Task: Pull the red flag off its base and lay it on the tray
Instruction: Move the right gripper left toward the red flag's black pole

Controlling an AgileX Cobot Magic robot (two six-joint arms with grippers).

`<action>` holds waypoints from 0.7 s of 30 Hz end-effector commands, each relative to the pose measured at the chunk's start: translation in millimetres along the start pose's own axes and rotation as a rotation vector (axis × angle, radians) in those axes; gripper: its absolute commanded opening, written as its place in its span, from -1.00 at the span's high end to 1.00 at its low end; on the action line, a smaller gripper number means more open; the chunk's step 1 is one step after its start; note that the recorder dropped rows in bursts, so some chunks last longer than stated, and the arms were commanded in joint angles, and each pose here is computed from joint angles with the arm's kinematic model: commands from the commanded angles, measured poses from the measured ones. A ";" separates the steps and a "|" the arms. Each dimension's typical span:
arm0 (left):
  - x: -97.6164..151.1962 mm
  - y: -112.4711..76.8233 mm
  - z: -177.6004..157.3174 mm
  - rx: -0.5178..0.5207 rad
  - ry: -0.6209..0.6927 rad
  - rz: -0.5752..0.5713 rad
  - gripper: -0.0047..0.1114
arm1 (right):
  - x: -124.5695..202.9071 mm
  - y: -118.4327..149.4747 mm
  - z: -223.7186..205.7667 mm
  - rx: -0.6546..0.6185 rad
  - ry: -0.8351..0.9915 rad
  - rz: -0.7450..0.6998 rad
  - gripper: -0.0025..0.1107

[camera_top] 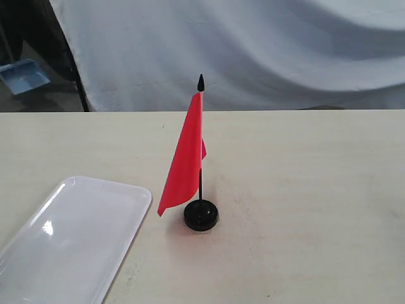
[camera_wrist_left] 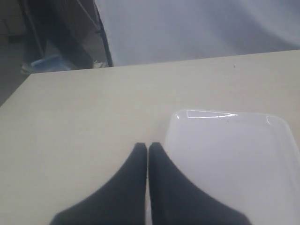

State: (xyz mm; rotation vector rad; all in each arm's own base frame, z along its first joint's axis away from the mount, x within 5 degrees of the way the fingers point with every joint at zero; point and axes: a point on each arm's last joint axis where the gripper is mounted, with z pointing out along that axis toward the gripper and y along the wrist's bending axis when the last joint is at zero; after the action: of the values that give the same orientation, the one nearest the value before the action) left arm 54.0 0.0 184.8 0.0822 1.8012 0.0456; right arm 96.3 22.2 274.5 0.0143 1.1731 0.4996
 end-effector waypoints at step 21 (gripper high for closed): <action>-1.9 0.2 0.1 -0.004 -0.025 -0.002 0.90 | 226.4 13.1 97.8 -0.562 0.781 -0.098 -0.04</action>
State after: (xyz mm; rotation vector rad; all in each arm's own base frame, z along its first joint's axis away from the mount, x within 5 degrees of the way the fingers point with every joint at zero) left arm 54.3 0.0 186.0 0.0822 1.7878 0.0450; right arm 243.8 143.1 118.0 -0.7524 1.7524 0.7750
